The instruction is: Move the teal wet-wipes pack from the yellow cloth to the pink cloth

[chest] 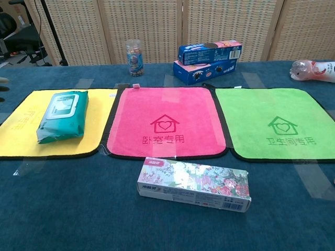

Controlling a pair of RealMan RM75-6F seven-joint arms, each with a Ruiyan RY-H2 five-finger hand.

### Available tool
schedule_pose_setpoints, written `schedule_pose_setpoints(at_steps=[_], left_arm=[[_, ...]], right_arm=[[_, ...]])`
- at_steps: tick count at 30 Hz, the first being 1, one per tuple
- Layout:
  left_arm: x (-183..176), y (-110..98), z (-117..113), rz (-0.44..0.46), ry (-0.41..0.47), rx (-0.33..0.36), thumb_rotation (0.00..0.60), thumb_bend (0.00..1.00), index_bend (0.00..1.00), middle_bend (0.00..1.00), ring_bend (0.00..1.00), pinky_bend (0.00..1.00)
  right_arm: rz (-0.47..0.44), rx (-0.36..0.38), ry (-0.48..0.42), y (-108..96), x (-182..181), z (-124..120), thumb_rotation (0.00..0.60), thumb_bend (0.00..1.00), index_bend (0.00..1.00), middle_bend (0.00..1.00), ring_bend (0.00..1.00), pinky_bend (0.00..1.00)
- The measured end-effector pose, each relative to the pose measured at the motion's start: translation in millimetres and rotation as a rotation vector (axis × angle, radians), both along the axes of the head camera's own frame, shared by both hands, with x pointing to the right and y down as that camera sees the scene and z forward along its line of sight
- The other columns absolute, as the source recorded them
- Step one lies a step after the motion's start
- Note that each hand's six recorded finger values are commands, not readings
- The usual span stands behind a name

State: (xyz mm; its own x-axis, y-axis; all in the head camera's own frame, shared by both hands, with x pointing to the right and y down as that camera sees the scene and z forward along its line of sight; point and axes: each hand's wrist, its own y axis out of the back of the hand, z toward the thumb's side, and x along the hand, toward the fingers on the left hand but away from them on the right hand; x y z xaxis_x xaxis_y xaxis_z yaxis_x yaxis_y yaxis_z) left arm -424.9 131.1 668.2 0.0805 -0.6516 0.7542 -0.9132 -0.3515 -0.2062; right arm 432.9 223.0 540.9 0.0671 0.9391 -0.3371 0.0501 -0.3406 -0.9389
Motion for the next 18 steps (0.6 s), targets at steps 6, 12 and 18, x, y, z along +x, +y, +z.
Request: schedule_pose_setpoints(at_steps=[6, 12, 18], left_arm=[[28, -14, 17, -0.049, 0.037, -0.022, 0.6, 1.0, 0.0, 0.0, 0.0, 0.0], [47, -16, 30, -0.129, 0.056, -0.037, 0.6, 1.0, 0.0, 0.0, 0.0, 0.0], [74, -16, 41, -0.192, 0.092, -0.056, 0.6, 1.0, 0.0, 0.0, 0.0, 0.0]], right_arm=[[0.015, -0.008, -0.008, -3, 4, 1, 0.6, 0.0, 0.09, 0.0, 0.0, 0.0], [0.029, -0.014, -0.021, -5, 8, 0, 0.6, 0.0, 0.09, 0.0, 0.0, 0.0], [0.03, -0.019, -0.028, -7, 9, 0, 0.6, 0.0, 0.09, 0.0, 0.0, 0.0]])
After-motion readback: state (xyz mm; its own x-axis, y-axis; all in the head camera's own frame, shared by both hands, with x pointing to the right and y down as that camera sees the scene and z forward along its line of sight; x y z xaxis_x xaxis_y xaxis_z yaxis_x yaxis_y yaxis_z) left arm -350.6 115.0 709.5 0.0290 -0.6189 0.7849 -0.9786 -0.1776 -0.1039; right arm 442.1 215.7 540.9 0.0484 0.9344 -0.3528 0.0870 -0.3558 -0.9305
